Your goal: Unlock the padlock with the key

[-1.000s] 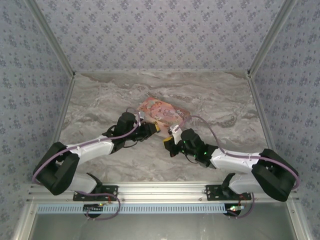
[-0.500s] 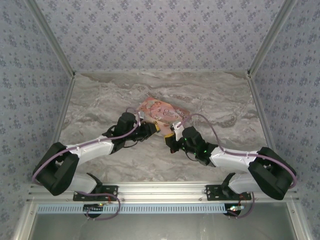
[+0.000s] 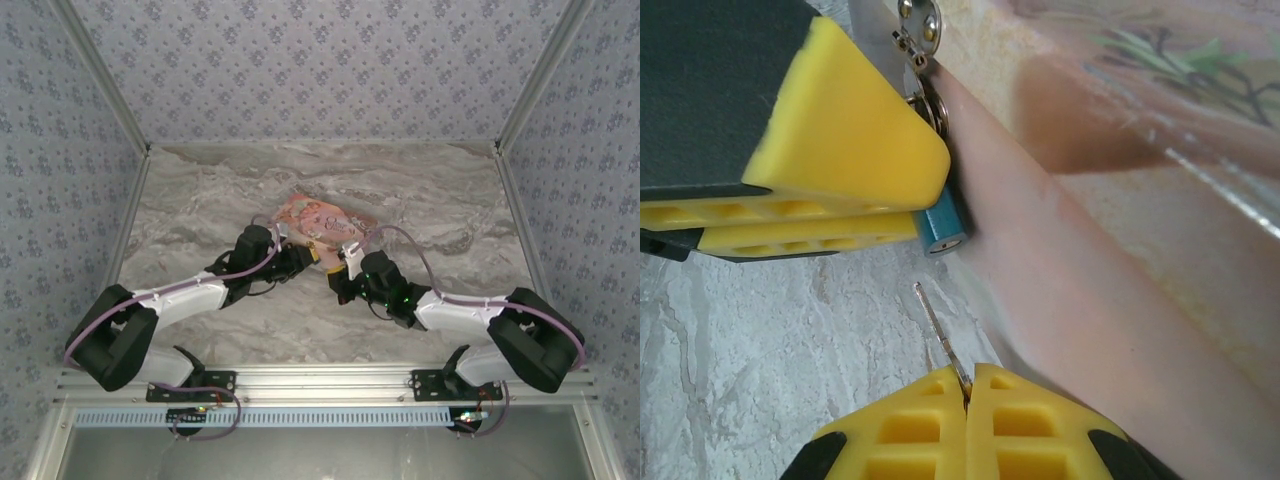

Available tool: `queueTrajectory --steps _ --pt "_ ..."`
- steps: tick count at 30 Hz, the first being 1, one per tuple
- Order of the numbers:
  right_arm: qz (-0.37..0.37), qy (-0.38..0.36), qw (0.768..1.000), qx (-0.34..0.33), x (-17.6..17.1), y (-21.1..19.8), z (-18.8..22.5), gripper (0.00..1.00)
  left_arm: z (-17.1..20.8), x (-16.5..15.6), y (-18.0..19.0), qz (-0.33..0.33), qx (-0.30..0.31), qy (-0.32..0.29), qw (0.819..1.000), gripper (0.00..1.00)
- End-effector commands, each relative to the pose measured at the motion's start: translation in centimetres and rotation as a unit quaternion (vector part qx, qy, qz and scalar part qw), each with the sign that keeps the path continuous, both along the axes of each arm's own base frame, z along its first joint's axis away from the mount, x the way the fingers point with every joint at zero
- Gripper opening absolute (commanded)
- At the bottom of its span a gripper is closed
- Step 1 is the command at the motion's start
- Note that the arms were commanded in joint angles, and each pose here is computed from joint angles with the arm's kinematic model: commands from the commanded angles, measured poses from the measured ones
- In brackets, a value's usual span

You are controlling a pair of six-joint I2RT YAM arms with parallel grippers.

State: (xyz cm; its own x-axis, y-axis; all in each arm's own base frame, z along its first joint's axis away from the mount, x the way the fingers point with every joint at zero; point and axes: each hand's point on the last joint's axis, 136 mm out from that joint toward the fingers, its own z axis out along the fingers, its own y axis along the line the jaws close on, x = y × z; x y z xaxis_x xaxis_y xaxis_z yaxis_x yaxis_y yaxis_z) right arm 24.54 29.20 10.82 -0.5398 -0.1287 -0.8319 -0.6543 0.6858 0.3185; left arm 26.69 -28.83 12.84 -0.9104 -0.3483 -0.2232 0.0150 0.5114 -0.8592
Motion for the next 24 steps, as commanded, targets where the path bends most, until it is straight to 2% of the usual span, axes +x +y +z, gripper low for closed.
queueTrajectory --steps 1,24 --pt "-0.025 -0.013 1.000 0.005 1.5 -0.2 0.9 0.05 4.5 0.1 -1.4 -0.021 -0.048 -0.052 0.997 0.20" --pt "-0.058 0.011 0.998 -0.017 1.9 -1.1 -0.2 0.04 4.2 0.1 -1.5 -0.014 -0.047 -0.052 0.997 0.19"
